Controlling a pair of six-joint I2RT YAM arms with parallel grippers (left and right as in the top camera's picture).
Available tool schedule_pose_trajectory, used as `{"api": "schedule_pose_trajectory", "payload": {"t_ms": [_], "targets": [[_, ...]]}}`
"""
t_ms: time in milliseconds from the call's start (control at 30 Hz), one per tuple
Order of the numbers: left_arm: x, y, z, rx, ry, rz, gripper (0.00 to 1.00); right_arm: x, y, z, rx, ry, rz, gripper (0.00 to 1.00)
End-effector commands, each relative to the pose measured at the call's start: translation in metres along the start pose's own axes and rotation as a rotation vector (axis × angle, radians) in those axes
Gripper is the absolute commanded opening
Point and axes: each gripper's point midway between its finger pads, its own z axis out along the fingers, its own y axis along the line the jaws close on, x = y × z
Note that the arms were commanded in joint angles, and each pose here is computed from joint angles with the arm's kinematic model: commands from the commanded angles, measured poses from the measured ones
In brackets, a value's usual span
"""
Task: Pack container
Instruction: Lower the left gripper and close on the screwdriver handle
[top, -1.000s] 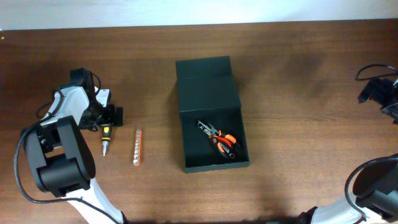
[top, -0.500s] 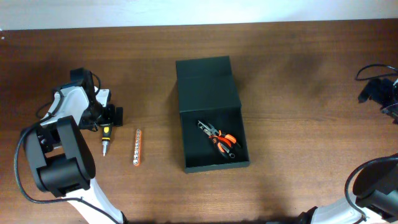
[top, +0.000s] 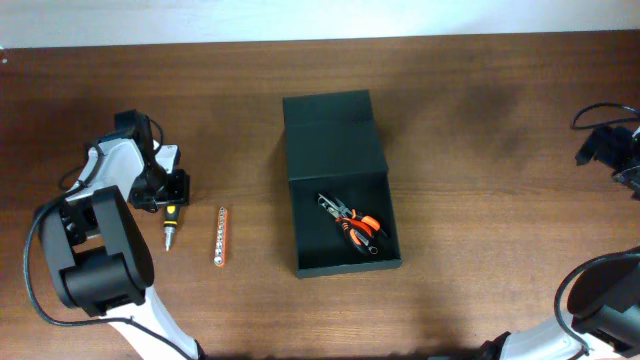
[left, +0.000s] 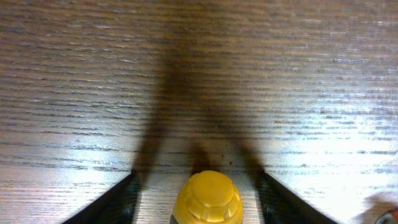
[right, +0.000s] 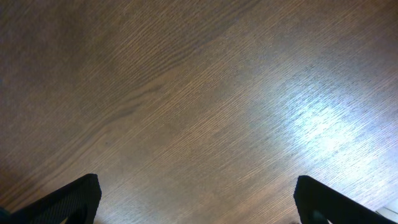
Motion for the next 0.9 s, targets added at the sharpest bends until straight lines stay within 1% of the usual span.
{"api": "schedule_pose_trajectory", "payload": {"t_ms": [0,67,100,167,233,300,400,467,833,867], "targets": [[0.0166,0.0011,0.0119,-0.010,0.063,0.006,0.57,0.0011,0.0016,-0.0003,-0.002,0.000,0.004,0.99],[0.0176,0.0010,0.0118,-0.009,0.067,0.006,0.55,0.0011,0.0016,-0.0003,-0.002,0.000,0.004,0.99],[0.0176,0.0009,0.0118,-0.009,0.067,0.006,0.48,0.0011,0.0016,-0.0003,-0.002,0.000,0.004,0.99],[0.0176,0.0009,0.0118,-0.009,0.067,0.006,0.47,0.0011,0.0016,-0.0003,-0.002,0.000,0.004,0.99],[0.0176,0.0009,0.0118,-0.009,0.067,0.006,0.41,0.0011,0.0016,-0.0003,-0.002,0.000,0.004,0.99],[0.0176,0.0008,0.0118,-0.008,0.067,0.006,0.38,0.0011,0.0016,-0.0003,-0.002,0.000,0.004,0.99],[0.0179,0.0008,0.0118,-0.008,0.068,0.006,0.37,0.0011,0.0016,-0.0003,-0.002,0.000,0.004,0.99],[0.0183,0.0007,0.0118,-0.008,0.070,0.006,0.34,0.0011,0.0016,-0.0003,-0.002,0.000,0.004,0.99],[0.0159,0.0005,0.0110,-0.006,0.062,-0.013,0.34,0.0011,0.0016,-0.0003,-0.002,0.000,0.004,0.99],[0.0147,-0.0007,0.0104,0.001,0.057,-0.013,0.29,0.0011,0.0016,-0.0003,-0.002,0.000,0.004,0.99]]}}
